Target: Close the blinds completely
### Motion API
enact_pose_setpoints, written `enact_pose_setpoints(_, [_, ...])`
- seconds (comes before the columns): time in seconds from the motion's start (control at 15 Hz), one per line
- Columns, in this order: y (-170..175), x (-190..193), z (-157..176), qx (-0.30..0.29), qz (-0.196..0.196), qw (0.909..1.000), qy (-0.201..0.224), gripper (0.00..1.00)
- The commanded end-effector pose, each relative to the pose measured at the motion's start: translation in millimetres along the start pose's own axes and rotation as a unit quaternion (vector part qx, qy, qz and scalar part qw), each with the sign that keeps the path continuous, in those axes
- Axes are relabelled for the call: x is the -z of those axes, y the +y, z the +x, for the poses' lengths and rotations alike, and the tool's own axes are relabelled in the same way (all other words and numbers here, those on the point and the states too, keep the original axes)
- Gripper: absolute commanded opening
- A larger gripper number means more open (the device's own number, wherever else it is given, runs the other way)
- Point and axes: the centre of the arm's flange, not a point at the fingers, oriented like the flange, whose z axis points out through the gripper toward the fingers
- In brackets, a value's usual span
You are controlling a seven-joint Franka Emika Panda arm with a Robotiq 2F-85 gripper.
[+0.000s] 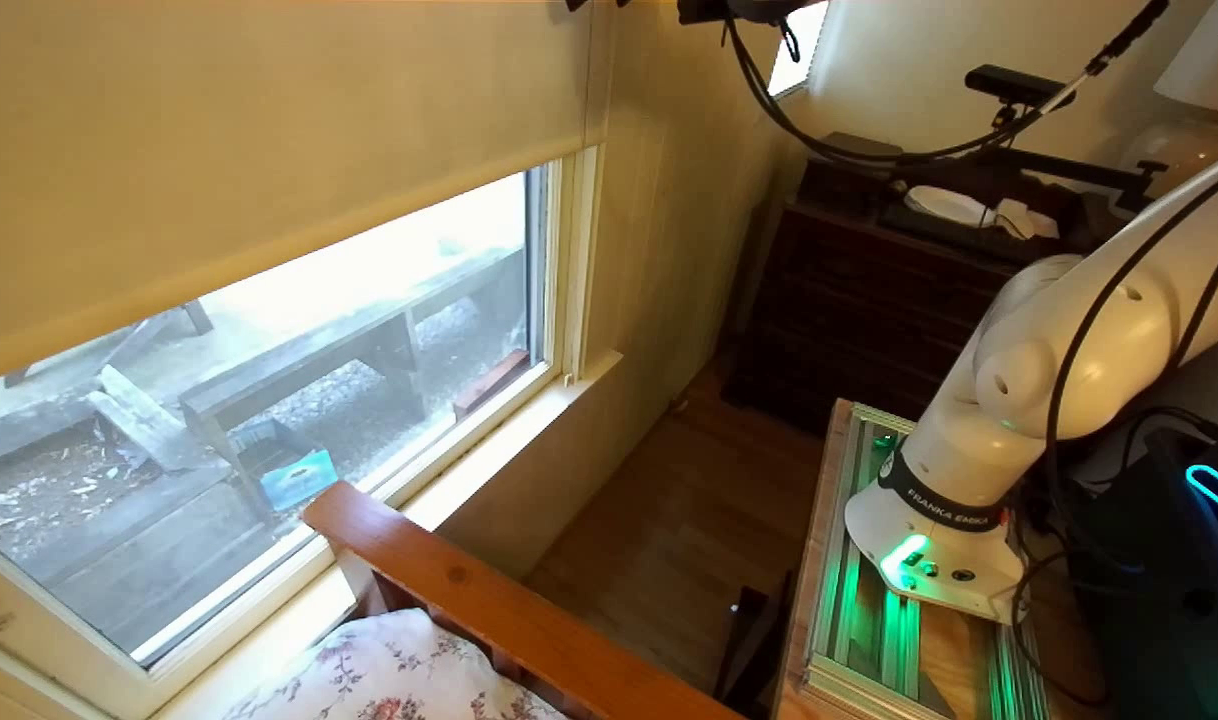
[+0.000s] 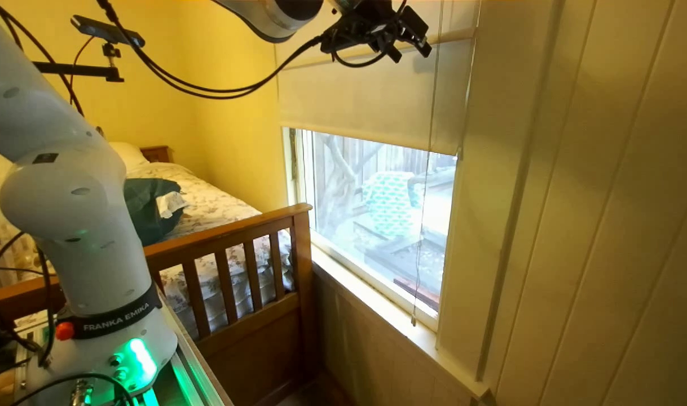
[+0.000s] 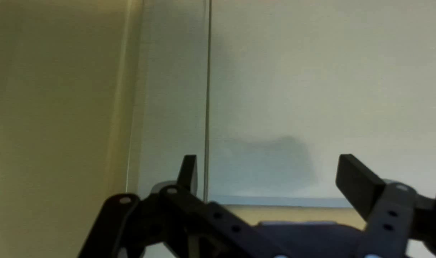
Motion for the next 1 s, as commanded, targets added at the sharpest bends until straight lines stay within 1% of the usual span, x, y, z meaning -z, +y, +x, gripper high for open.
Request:
enact_pose_setpoints(0.0, [12.7, -23.0, -3.7, 0.0, -0.014, 0.9999, -0.008, 1.0])
enact_pose_setpoints(0.2, [22.4, -37.5, -11.7, -0.003, -0.016, 0.9998, -0.015, 1.0])
enact_pose_setpoints(0.4, [28.3, -46.4, -14.2, 0.002, -0.008, 1.0, -0.005, 1.0])
enact_pose_setpoints(0.47, [28.9, -48.7, -15.5, 0.004, -0.007, 1.0, -0.003, 0.94])
enact_pose_setpoints(0.53, [29.8, -50.5, -15.6, 0.007, -0.006, 1.0, 0.001, 0.72])
enact_pose_setpoints(0.67, [30.9, -53.8, -16.3, 0.015, -0.004, 0.9999, 0.006, 0.68])
enact_pose_setpoints(0.93, [30.6, -56.7, -17.9, 0.021, -0.003, 0.9997, 0.009, 0.4])
